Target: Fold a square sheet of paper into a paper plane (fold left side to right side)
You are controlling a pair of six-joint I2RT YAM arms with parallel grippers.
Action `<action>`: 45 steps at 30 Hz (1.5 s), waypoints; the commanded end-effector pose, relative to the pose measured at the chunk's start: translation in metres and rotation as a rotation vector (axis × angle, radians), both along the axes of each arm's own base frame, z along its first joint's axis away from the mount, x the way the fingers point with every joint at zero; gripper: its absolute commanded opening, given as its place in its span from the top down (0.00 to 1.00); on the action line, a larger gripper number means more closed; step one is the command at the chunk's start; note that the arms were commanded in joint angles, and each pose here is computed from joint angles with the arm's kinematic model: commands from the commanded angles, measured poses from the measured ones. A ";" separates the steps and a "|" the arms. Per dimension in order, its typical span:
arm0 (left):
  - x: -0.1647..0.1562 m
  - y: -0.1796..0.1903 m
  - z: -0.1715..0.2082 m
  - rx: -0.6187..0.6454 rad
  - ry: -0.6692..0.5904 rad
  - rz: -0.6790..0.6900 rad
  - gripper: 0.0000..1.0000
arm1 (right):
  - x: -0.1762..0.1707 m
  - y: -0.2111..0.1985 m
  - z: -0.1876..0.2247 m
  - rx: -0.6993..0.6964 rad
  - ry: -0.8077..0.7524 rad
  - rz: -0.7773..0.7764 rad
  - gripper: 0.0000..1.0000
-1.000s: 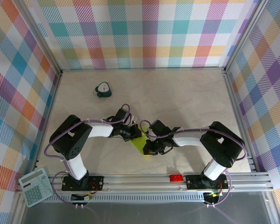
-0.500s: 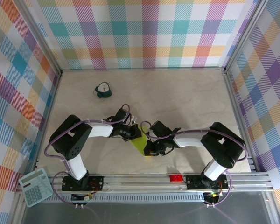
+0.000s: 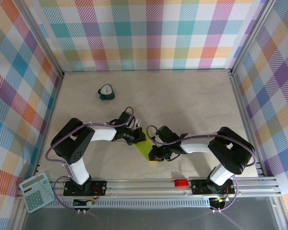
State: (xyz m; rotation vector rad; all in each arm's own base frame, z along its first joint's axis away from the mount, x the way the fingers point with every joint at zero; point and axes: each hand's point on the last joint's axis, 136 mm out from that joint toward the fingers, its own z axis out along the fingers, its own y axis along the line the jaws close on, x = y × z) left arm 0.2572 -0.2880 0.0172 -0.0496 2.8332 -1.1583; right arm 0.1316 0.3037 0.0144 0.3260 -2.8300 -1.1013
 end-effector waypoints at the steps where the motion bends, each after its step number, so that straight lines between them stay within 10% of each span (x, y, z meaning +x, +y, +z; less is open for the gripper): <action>1: -0.019 0.026 -0.040 0.162 0.089 0.019 1.00 | -0.031 -0.020 -0.016 -0.080 0.112 0.014 1.00; 21: -0.018 0.025 -0.037 0.160 0.084 0.016 1.00 | 0.028 0.009 0.052 0.076 -0.088 0.002 1.00; 45: -0.006 0.021 -0.029 0.120 0.039 0.039 1.00 | 0.026 -0.019 -0.031 -0.262 -0.040 0.045 1.00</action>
